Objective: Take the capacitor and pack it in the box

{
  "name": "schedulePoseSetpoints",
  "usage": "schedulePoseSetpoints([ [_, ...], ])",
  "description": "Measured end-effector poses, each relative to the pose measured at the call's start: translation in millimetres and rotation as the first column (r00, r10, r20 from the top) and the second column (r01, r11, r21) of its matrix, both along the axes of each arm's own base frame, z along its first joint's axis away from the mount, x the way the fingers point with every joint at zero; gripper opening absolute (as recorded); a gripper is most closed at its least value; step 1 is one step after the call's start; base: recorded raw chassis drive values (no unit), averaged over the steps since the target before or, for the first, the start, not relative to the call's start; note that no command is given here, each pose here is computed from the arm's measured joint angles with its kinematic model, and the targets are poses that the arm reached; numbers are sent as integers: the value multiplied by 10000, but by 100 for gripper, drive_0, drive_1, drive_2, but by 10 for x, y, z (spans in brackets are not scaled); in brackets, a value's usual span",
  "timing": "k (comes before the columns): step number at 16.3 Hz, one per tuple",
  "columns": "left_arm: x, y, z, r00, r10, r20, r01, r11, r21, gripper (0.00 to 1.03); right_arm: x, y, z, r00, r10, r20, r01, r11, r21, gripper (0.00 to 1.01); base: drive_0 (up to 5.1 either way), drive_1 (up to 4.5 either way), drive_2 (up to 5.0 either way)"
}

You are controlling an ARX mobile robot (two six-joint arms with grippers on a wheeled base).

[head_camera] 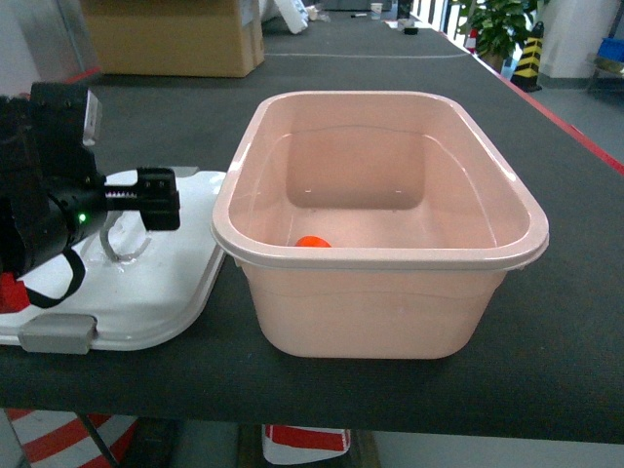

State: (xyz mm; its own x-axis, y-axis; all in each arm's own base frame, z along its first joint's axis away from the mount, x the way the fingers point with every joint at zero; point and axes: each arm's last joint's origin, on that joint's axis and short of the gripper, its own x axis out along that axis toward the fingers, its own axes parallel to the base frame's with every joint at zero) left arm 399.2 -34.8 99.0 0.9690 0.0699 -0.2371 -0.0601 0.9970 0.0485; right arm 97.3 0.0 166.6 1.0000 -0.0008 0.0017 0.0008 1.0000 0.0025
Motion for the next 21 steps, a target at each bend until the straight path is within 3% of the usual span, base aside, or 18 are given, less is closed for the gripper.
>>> schedulePoseSetpoints([
  [2,62,49,-199,9984,66,-556,-64,10000,28,98,0,0,0,10000,4,0,-4,10000,0,98,0,0,0],
  [5,104,49,-303,9966,-17,-824,18,10000,16,96,0,0,0,10000,0,-4,0,10000,0,98,0,0,0],
  [7,102,49,-327,9957,-11,-929,13,10000,22,69,0,0,0,10000,0,-4,0,10000,0,98,0,0,0],
  [13,106,114,-329,9950,280,-959,-274,9996,66,5,0,0,0,10000,0,0,0,10000,0,98,0,0,0],
  [16,116,127,-289,9952,250,-950,-247,9997,46,2,0,0,0,10000,4,-4,-4,10000,0,98,0,0,0],
  [18,116,155,-126,9975,245,-667,-246,9997,-11,2,0,0,0,10000,4,0,-4,10000,0,98,0,0,0],
  [21,22,213,502,9980,306,560,-299,9995,-138,2,0,0,0,10000,4,0,-4,10000,0,98,0,0,0],
])
